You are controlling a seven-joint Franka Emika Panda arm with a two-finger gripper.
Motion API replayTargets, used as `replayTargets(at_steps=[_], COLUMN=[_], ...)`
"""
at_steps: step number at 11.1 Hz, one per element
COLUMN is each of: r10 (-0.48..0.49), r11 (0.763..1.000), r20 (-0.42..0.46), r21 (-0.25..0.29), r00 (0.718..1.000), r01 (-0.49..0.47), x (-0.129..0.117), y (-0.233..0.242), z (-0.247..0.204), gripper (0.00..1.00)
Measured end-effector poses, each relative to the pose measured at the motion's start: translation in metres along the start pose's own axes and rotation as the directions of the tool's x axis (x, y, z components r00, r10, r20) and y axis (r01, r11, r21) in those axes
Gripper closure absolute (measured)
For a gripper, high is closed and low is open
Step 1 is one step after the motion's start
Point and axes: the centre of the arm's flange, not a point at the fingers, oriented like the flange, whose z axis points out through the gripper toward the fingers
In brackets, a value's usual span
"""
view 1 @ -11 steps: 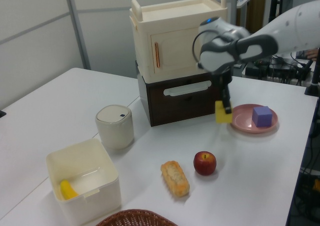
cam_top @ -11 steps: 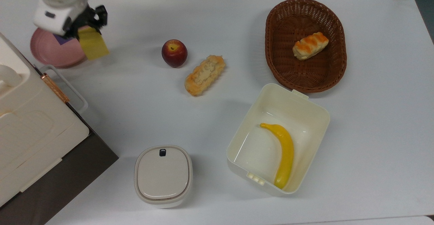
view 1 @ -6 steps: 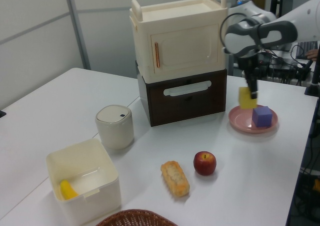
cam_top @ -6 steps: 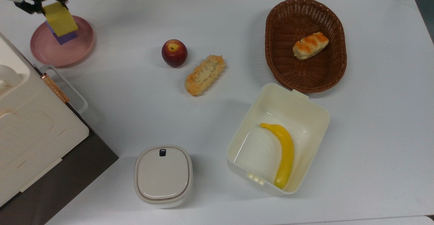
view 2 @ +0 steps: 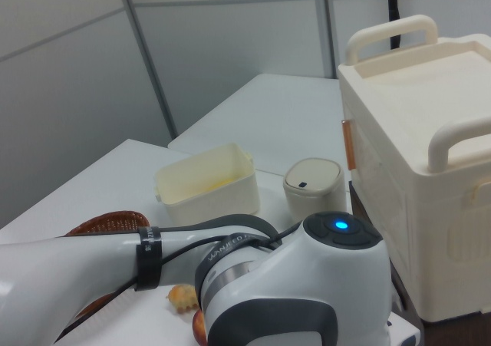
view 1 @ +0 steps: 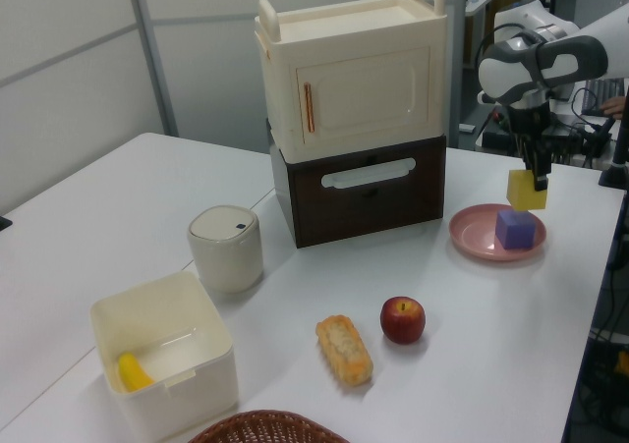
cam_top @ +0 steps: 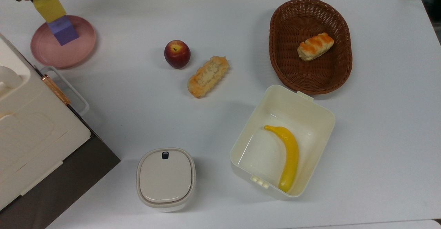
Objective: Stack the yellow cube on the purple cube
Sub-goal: 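Lower the yellow cube onto the purple cube and open the gripper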
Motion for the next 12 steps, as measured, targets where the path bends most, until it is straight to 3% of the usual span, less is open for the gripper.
replayTargets(at_steps=[3,6,7,9,10,12], r10=[-0.014,-0.019,-0.020,-0.023,-0.023,-0.024], r11=[1.000,1.000,0.999,1.000,1.000,0.999], r20=[0.002,-0.010,-0.011,-0.009,-0.009,-0.011], r21=[0.008,-0.025,-0.025,-0.016,-0.016,-0.023], r00=[1.000,1.000,1.000,1.000,1.000,1.000], r01=[0.014,0.019,0.020,0.022,0.023,0.023], x=[0.009,0.014,0.016,0.017,0.018,0.018], y=[0.001,0.008,0.010,0.011,0.011,0.011], z=[0.008,0.013,0.017,0.024,0.024,0.019], gripper=[0.45,0.41,0.34,0.06,0.00,0.00])
